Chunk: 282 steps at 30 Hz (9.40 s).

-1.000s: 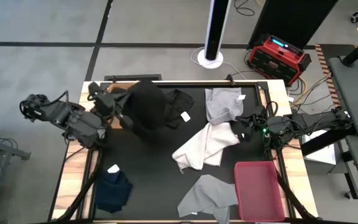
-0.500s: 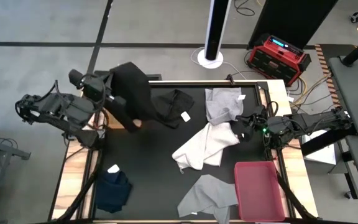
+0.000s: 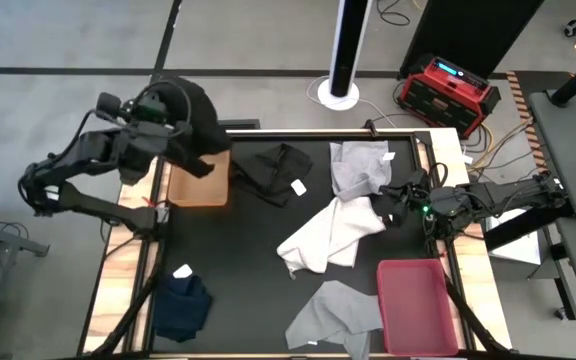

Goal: Sort towels by color in basket
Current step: Put the bottom black towel into the orange bin

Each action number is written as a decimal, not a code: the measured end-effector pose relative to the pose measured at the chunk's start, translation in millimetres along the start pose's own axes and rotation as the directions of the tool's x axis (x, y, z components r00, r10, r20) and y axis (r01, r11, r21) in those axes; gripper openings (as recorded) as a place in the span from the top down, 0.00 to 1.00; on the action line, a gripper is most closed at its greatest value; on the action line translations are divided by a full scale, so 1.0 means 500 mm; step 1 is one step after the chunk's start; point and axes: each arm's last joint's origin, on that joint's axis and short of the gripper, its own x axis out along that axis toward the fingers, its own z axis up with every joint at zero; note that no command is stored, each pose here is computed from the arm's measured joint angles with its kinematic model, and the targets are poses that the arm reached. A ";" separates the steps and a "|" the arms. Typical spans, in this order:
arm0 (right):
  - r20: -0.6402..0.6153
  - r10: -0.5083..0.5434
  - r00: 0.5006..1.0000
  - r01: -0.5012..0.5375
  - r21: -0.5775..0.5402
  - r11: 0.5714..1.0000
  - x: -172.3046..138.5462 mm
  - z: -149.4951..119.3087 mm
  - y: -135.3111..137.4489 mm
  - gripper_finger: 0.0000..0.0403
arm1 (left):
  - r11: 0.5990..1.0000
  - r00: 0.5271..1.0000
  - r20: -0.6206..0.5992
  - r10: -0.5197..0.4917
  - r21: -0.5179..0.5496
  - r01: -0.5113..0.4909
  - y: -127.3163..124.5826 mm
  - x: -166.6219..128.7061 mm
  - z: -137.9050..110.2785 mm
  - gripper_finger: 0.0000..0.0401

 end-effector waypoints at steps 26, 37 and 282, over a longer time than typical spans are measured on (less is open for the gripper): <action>-0.051 -0.034 0.998 0.031 -0.046 0.998 0.020 -0.011 0.011 0.97 | 0.876 0.819 -0.315 -0.480 -0.114 0.469 -0.135 0.063 -0.125 1.00; -0.052 -0.034 0.998 0.031 -0.046 0.998 0.020 -0.011 0.011 0.97 | 0.854 0.687 -0.529 -0.498 -0.162 0.494 -0.124 0.048 -0.170 1.00; -0.096 -0.066 0.993 0.061 -0.046 0.997 0.036 -0.049 0.000 0.97 | 0.708 0.306 -0.769 -0.561 -0.254 0.659 -0.330 0.232 -0.413 1.00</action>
